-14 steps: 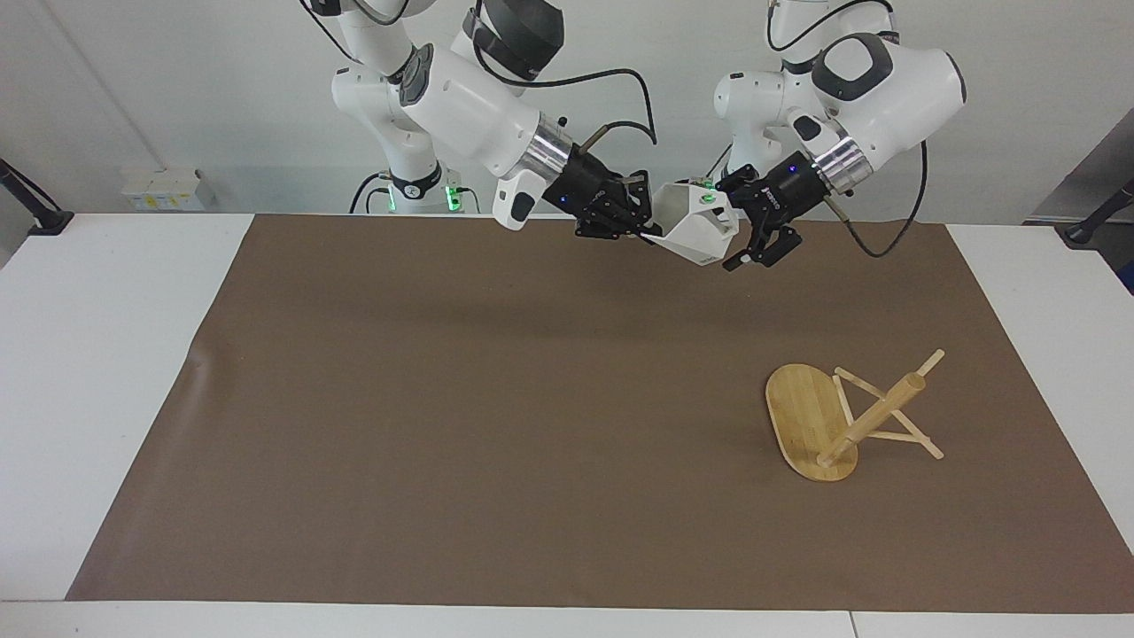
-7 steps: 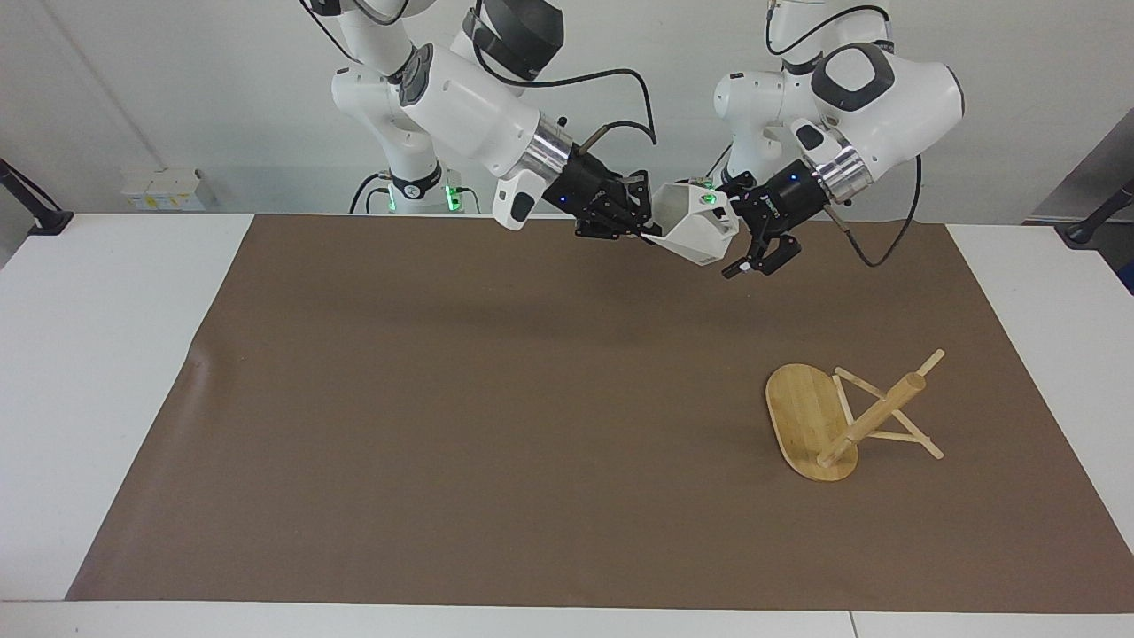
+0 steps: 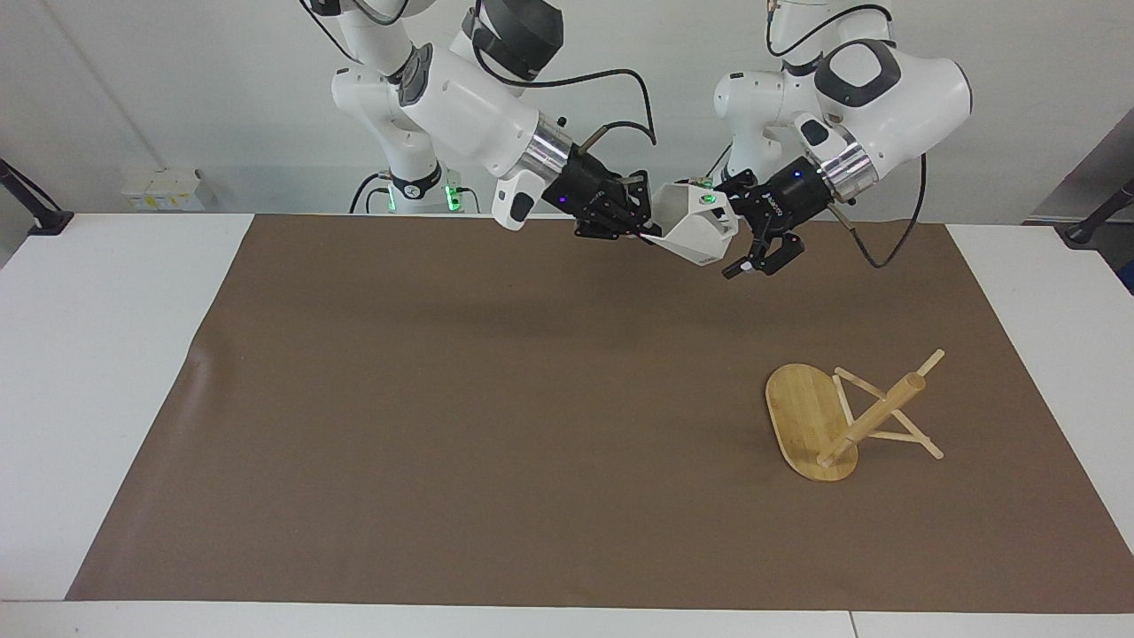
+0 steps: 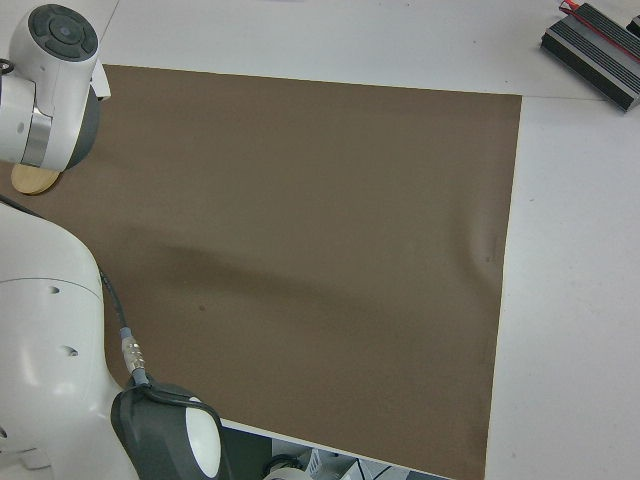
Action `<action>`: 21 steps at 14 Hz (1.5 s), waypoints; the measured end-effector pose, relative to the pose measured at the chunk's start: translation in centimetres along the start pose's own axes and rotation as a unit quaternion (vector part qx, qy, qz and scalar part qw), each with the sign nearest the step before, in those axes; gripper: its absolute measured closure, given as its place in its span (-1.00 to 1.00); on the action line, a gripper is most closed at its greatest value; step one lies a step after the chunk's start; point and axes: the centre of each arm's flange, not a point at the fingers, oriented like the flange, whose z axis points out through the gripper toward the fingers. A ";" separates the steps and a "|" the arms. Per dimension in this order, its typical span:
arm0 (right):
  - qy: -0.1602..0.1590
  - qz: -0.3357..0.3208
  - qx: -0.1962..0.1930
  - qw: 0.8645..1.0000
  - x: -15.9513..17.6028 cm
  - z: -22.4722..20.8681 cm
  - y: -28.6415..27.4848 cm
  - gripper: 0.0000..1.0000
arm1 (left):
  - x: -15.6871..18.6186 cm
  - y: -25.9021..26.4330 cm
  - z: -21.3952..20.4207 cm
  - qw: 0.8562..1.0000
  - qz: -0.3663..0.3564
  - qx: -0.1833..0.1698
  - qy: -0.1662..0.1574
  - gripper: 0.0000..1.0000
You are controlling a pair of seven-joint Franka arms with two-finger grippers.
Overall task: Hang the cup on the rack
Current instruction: 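Close the left gripper on the mug while the right gripper holds it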
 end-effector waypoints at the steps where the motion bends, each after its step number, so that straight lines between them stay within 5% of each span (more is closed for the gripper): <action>1: 0.000 0.000 0.000 1.000 0.0 0.0 0.0 0.89 | 0.1 0.1 0.2 1.000 0.000 -0.002 0.002 -1.00; 16: 0.000 0.000 0.000 1.000 0.0 0.0 0.0 0.89 | 0.7 0.7 0.8 1.000 -0.012 -0.018 0.014 -1.00; 19: -0.004 0.000 -0.001 1.000 0.0 0.0 0.0 0.89 | 0.5 0.5 0.6 0.999 -0.020 -0.020 0.018 -0.47; 21: -0.003 0.000 -0.001 1.000 0.0 0.0 0.1 0.89 | 0.5 0.5 0.6 0.999 -0.028 -0.021 0.019 -0.47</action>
